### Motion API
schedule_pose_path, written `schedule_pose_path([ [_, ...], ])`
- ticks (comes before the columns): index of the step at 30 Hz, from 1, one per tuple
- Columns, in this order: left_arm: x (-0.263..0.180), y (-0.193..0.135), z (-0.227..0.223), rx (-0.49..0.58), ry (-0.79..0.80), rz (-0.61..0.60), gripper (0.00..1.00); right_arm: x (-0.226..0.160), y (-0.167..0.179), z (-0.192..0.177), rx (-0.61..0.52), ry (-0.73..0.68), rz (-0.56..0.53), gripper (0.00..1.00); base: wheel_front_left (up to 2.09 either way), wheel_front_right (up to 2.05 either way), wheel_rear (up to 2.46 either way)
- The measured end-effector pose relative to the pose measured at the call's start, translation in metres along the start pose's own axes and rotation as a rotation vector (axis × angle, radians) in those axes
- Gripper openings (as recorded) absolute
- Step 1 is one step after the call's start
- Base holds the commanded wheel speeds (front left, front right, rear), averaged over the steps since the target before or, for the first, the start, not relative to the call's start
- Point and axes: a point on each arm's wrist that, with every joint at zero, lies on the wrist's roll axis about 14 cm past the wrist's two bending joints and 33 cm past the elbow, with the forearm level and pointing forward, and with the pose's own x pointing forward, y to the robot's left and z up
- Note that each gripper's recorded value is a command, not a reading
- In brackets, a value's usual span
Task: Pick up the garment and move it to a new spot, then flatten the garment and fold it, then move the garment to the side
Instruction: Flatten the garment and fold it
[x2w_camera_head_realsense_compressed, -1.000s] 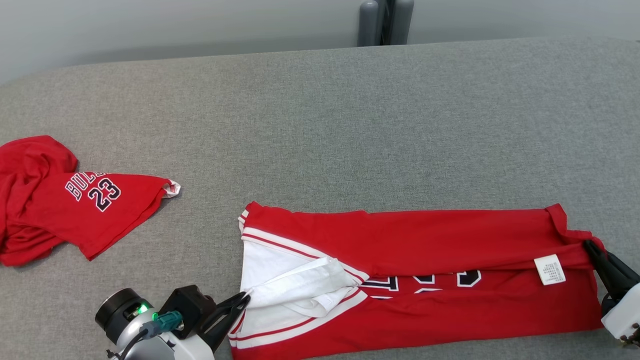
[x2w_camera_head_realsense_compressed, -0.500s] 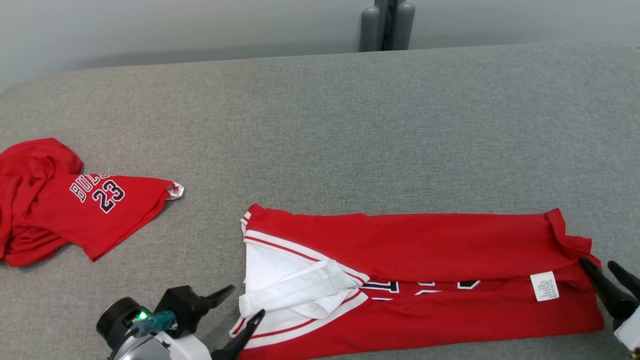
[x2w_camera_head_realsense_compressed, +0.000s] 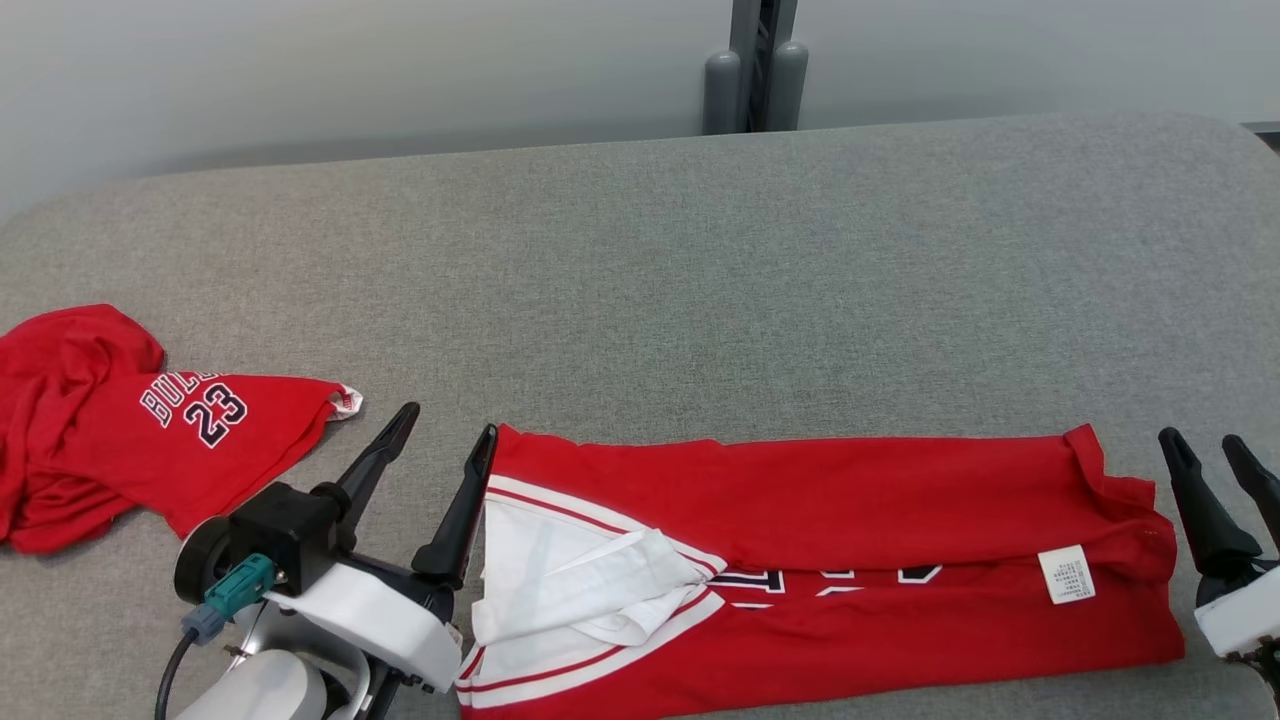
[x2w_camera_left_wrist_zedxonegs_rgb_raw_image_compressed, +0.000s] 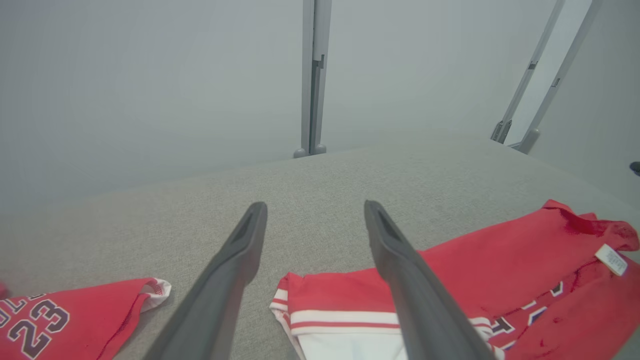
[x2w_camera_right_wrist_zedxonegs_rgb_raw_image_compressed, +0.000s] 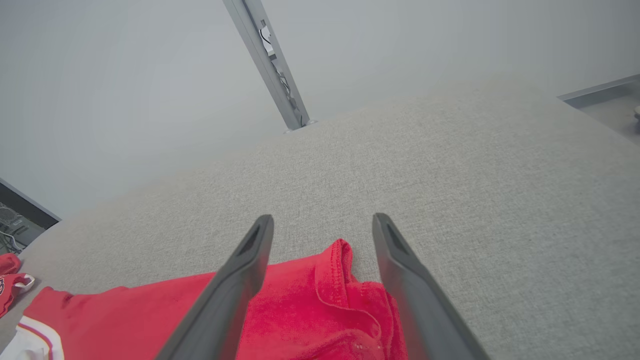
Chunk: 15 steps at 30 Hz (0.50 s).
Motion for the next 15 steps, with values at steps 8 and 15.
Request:
schedule_pose_path([
  [8, 0.011, 0.003, 0.012, -0.055, -0.098, 0.073, 1.0, 0.001, 0.02, 0.014, -0.055, -0.132, 0.034, 1.0, 0.0, 0.0, 0.0],
  [15, 0.013, 0.001, 0.017, -0.06, -0.162, 0.112, 1.0, 0.002, 0.032, -0.002, -0.094, -0.137, 0.042, 1.0, 0.0, 0.0, 0.0],
])
